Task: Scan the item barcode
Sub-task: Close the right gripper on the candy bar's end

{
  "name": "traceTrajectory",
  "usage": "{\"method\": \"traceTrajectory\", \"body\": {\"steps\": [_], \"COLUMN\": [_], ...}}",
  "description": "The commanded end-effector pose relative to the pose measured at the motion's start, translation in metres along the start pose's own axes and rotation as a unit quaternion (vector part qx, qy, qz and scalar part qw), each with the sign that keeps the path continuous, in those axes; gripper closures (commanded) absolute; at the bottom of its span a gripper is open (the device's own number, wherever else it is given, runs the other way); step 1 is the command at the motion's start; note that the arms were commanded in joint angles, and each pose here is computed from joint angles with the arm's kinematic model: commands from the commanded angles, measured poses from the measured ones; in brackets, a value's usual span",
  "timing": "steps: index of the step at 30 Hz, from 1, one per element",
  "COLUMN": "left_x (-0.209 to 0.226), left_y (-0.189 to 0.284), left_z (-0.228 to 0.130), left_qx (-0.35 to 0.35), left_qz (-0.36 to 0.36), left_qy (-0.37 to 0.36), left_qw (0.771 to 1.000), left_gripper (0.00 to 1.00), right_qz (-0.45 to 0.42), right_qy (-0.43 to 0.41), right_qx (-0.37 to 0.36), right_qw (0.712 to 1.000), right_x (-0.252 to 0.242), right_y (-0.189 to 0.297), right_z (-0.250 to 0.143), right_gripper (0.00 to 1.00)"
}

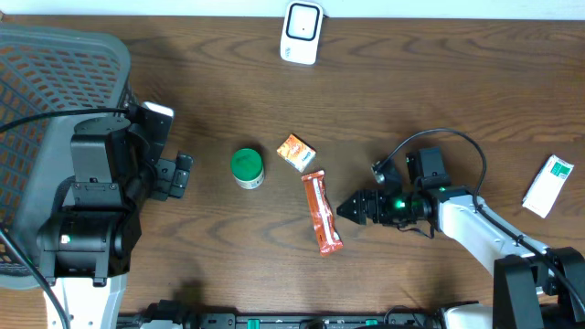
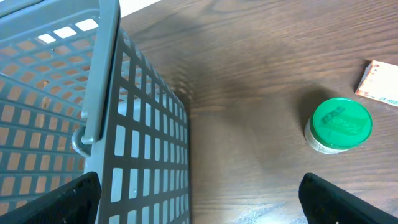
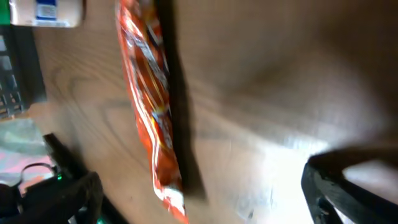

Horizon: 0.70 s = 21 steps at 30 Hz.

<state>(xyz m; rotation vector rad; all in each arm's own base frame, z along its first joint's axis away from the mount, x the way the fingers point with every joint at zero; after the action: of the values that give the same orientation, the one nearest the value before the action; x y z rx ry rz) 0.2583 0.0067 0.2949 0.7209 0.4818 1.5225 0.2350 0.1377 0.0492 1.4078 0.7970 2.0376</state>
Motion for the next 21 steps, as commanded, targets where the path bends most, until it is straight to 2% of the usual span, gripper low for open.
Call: {"method": "traceTrajectory", "body": {"steps": [1, 11, 21], "left_x": [0.000, 0.000, 0.000], "left_y": [0.000, 0.000, 0.000], "left_z": [-0.001, -0.001, -0.001], "left_qx": [0.000, 0.000, 0.000], "left_qz": [-0.001, -0.001, -0.001], "left_qy": [0.006, 0.006, 0.006], "left_qw": [1.000, 1.000, 1.000], "left_gripper": [0.01, 0.01, 0.01], "right_qz": [0.012, 0.034, 0.056], "right_qy": [0.035, 0.079, 0.064], "right_qx": [0.000, 0.000, 0.055], "right_qw": [0.999, 0.996, 0.995], "right_x": [0.004, 0.019, 0.010], "right_y": [-0.003, -0.016, -0.056], "right_z": [0.002, 0.005, -0.014], "right_gripper": [0.01, 0.01, 0.04]}}
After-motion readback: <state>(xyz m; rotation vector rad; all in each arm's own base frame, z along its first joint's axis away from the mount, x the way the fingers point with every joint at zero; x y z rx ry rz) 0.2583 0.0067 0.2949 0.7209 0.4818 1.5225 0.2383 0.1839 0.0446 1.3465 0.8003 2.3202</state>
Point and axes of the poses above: each gripper's point midway between its finger pads, its own y axis back along the fingers, its own x axis along the line the jaws close on, z = x × y, the point moved 3 cm from there along y, back along the fingers, and after that the axes turned 13 degrees about y, right-handed, at the moved point
